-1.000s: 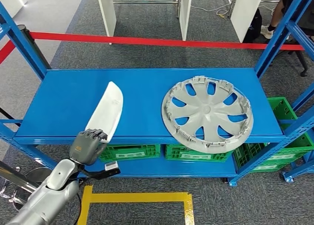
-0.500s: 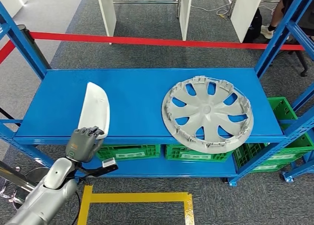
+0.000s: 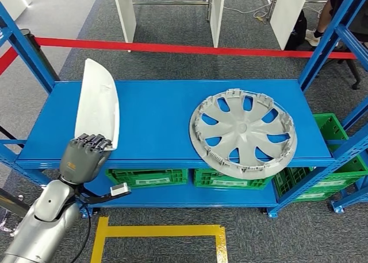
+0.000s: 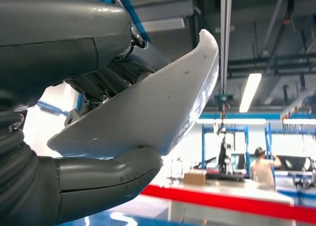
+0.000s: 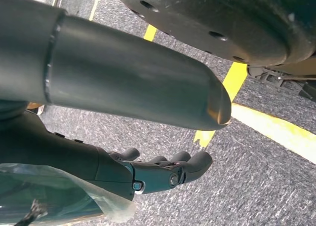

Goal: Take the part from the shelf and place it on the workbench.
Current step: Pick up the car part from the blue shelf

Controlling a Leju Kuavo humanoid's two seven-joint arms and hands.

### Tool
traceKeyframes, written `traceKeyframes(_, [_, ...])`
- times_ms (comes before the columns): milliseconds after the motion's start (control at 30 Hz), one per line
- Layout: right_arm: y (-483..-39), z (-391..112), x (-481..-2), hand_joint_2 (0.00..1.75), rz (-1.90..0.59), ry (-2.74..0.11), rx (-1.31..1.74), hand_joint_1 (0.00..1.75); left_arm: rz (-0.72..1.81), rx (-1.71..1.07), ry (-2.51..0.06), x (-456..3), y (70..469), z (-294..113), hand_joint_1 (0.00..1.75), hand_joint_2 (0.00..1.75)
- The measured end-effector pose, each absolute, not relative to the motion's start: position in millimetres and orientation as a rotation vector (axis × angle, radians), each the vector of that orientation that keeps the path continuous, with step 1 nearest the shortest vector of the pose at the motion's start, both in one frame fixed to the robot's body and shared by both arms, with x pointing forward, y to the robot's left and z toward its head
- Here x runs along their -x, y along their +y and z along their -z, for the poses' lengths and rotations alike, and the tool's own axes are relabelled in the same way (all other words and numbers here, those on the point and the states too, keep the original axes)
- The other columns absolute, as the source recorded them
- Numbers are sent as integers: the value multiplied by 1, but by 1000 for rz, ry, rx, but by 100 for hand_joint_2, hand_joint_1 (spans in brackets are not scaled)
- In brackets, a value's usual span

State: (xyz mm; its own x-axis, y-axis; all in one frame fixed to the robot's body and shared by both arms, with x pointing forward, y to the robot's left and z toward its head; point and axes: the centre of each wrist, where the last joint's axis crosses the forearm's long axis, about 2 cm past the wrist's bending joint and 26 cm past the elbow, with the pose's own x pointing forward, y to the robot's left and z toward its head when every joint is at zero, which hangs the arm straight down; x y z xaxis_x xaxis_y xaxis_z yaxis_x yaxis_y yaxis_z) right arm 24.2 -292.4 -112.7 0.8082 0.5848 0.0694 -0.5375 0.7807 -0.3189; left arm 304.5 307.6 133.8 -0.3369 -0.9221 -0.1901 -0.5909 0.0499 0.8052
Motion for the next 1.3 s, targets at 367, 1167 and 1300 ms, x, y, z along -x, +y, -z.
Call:
traceKeyframes(367, [-292, 113, -24, 0, -602, -172, 295, 0, 1105, -1593, -2057, -303, 301, -162, 175, 175])
traceKeyframes(1167, [-291, 113, -24, 0, -587, -183, 293, 0, 963, -1560, -2049, -303, 293, -164, 175, 175])
traceKeyframes(1300, [-290, 113, -24, 0, -585, -184, 292, 0, 941, -1572, -2024, -303, 294, -164, 175, 175])
